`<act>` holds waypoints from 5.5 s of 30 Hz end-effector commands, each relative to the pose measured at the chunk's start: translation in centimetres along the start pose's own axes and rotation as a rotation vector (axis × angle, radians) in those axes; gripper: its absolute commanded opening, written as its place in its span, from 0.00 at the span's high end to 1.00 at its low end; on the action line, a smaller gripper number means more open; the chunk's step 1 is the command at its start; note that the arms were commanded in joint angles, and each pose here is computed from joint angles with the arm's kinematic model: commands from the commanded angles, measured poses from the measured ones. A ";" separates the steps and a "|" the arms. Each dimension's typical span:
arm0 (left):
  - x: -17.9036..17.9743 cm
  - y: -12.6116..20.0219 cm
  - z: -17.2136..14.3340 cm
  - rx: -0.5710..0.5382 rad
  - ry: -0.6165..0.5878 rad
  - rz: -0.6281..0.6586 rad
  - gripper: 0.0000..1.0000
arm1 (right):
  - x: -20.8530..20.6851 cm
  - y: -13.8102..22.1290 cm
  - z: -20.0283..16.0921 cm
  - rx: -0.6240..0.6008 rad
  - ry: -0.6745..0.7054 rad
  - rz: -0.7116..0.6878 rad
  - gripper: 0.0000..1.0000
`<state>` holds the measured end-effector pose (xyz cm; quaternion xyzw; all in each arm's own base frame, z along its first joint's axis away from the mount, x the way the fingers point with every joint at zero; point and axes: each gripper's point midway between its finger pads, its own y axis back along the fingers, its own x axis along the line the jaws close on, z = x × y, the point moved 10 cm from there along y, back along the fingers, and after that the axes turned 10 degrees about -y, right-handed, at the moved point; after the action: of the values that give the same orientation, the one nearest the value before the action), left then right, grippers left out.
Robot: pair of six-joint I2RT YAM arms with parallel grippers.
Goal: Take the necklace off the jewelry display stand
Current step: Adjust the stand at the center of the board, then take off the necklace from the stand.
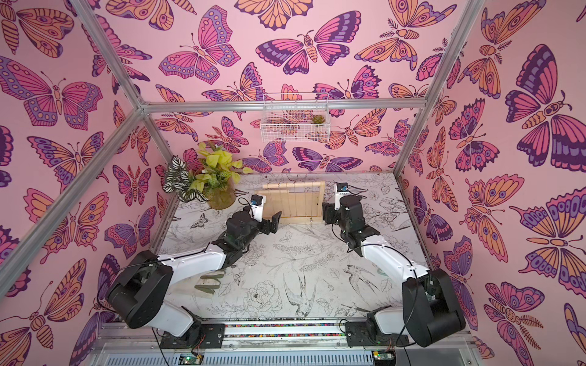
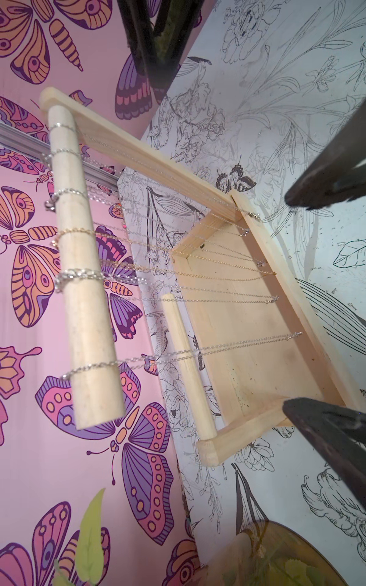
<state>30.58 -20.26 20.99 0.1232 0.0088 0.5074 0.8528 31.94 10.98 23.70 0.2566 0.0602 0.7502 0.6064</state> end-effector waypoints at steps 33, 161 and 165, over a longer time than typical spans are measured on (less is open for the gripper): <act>0.3 -0.2 -0.6 0.035 -0.041 0.041 0.03 | 4.0 -5.7 1.5 -0.132 0.132 -0.156 0.64; 0.2 15.3 7.1 0.151 0.382 -0.516 1.00 | 2.0 -0.5 1.1 -0.135 0.035 -0.176 0.27; -0.6 15.8 5.6 0.208 0.462 -0.595 1.00 | 1.8 0.6 0.9 -0.128 0.038 -0.170 0.28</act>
<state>18.59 -14.44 31.37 0.0728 0.2161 0.2973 0.9271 32.42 12.65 25.22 0.1892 0.0423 0.7009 0.6864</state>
